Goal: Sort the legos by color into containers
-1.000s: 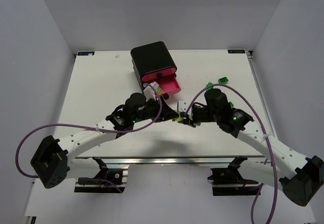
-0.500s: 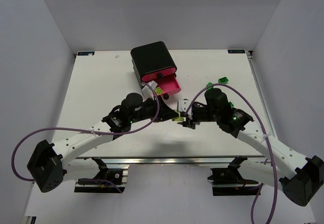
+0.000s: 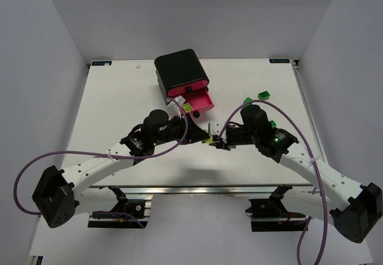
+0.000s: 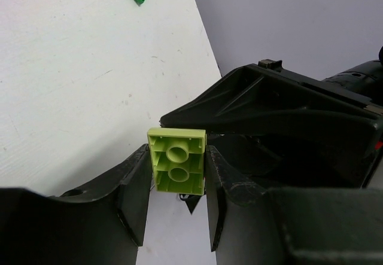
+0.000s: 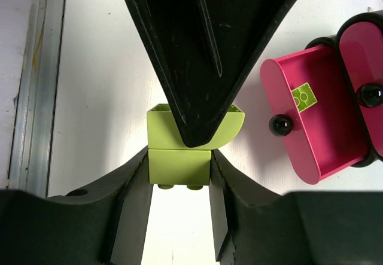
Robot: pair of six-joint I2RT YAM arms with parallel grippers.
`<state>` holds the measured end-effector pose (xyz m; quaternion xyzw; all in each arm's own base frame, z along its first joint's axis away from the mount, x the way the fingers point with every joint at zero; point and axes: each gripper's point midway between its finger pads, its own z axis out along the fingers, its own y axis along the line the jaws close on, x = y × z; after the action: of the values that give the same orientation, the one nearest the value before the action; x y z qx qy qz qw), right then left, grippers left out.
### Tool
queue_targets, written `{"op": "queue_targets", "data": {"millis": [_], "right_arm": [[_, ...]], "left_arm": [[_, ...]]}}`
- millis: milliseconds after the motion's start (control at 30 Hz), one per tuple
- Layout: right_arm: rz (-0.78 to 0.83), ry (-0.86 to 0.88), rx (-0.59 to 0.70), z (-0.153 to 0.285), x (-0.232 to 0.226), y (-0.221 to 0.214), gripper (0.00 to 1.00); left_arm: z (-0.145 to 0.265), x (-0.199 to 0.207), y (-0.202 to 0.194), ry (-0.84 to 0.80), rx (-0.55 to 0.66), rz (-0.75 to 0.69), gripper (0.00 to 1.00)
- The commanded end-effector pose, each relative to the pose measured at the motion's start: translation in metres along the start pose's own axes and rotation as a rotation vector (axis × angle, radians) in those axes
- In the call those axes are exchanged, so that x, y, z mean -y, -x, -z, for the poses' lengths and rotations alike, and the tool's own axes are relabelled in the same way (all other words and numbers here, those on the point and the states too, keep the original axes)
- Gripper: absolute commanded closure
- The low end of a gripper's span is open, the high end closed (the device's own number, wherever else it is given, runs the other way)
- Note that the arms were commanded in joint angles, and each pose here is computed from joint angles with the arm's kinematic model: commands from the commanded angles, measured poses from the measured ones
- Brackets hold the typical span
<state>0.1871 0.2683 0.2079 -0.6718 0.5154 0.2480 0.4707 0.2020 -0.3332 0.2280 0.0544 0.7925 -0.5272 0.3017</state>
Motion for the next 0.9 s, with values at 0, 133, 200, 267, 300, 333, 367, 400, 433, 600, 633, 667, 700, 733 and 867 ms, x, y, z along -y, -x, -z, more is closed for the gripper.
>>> {"op": "queue_targets", "data": {"millis": [0, 133, 200, 267, 300, 333, 367, 400, 433, 600, 633, 667, 700, 733, 867], "right_arm": [[0.032, 0.015, 0.027, -0.001, 0.001, 0.008, 0.98], [0.040, -0.030, -0.012, 0.000, 0.010, 0.000, 1.00], [0.043, -0.069, -0.063, 0.000, 0.019, -0.012, 1.00], [0.040, -0.085, -0.092, -0.001, 0.023, -0.022, 1.00], [0.036, -0.094, -0.106, -0.001, 0.024, -0.027, 1.00], [0.038, -0.101, -0.105, -0.002, 0.026, -0.027, 1.00], [0.028, -0.112, -0.113, -0.002, 0.029, -0.032, 1.00], [0.020, -0.120, -0.121, -0.002, 0.031, -0.035, 1.00], [0.014, -0.132, -0.121, -0.003, 0.035, -0.035, 1.00], [-0.099, -0.309, -0.135, -0.005, 0.081, -0.038, 1.00], [-0.131, -0.339, -0.138, -0.006, 0.090, -0.037, 1.00], [-0.176, -0.355, -0.153, -0.013, 0.099, -0.043, 1.00], [-0.192, -0.381, -0.135, -0.013, 0.114, -0.031, 1.00], [-0.246, -0.397, -0.124, -0.016, 0.120, -0.027, 1.00], [-0.396, -0.442, -0.123, -0.039, 0.152, -0.027, 1.00]], "left_arm": [[0.006, 0.011, 0.006, -0.018, 0.010, -0.028, 0.95], [0.014, -0.005, 0.015, 0.105, 0.044, -0.061, 1.00], [0.026, -0.019, 0.030, 0.206, 0.114, -0.075, 1.00], [0.037, -0.025, 0.051, 0.284, 0.196, -0.106, 1.00], [0.045, -0.030, 0.054, 0.317, 0.202, -0.110, 1.00], [0.049, -0.031, 0.057, 0.337, 0.211, -0.127, 1.00], [0.054, -0.031, 0.069, 0.364, 0.246, -0.133, 1.00], [0.058, -0.035, 0.068, 0.392, 0.240, -0.138, 1.00], [0.061, -0.038, 0.072, 0.412, 0.249, -0.145, 1.00], [0.065, -0.049, 0.072, 0.473, 0.241, -0.176, 1.00], [0.065, -0.052, 0.070, 0.480, 0.238, -0.178, 1.00], [0.065, -0.055, 0.068, 0.486, 0.232, -0.180, 1.00], [0.064, -0.058, 0.066, 0.489, 0.228, -0.182, 1.00], [0.064, -0.061, 0.064, 0.494, 0.226, -0.188, 1.00], [0.069, -0.063, 0.063, 0.486, 0.243, -0.204, 1.00]]}}
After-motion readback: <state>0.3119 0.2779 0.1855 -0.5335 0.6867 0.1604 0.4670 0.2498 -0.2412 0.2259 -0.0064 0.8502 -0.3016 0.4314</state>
